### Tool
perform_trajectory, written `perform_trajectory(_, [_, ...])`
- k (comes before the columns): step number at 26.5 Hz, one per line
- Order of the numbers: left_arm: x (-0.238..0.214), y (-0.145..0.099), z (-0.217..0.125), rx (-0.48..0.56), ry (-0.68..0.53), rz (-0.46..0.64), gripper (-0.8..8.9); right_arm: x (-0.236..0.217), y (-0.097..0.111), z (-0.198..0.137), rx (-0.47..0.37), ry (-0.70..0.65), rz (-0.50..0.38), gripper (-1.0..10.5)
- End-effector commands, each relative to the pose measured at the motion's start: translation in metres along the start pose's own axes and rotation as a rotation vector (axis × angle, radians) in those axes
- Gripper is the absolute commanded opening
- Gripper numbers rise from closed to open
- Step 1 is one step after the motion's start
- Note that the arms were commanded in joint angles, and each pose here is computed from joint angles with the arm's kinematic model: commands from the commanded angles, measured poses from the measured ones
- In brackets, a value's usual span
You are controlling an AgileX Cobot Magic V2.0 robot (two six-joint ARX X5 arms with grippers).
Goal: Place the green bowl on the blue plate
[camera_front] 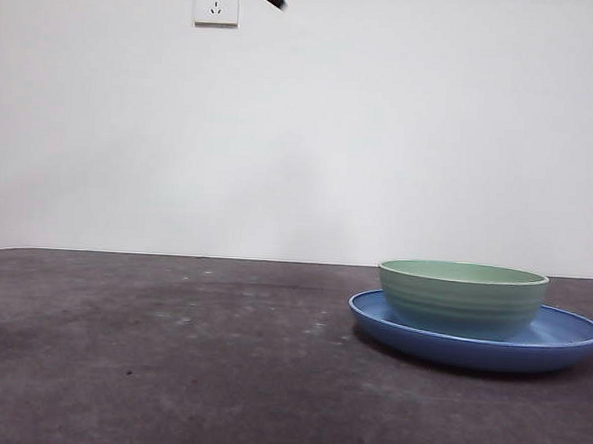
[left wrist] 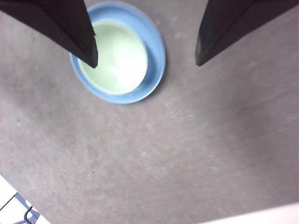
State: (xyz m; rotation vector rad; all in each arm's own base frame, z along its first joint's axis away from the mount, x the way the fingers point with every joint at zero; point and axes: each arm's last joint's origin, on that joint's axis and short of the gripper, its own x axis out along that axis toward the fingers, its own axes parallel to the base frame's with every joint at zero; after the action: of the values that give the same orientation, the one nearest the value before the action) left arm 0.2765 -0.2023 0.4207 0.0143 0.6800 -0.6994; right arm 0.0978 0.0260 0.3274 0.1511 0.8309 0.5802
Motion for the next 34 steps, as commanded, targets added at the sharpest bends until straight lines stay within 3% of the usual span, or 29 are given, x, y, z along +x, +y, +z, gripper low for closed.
perform_trajectory(1, [0.002, 0.008, -0.017, 0.020, 0.049, 0.019, 3.40, -0.003, 0.002, 0.004, -0.010, -0.018, 0.001, 3.9])
perform_trajectory(12, [-0.026, 0.016, -0.108, 0.044, 0.092, -0.093, 3.40, -0.003, 0.002, 0.005, -0.012, -0.022, -0.001, 3.9])
perform_trajectory(20, [-0.041, 0.013, -0.162, 0.078, 0.127, -0.356, 3.39, -0.003, 0.001, 0.005, -0.009, -0.018, -0.038, 3.9])
perform_trajectory(23, [-0.048, 0.011, -0.167, 0.080, 0.124, -0.414, 3.39, -0.003, 0.001, 0.005, -0.009, -0.018, -0.044, 3.9])
perform_trajectory(31, [-0.056, 0.009, -0.168, 0.088, 0.105, -0.415, 3.39, -0.003, 0.001, 0.005, 0.012, -0.016, -0.046, 3.9])
perform_trajectory(34, [-0.056, 0.009, -0.168, 0.087, 0.107, -0.415, 3.39, -0.003, -0.001, 0.005, 0.036, -0.019, -0.096, 3.9])
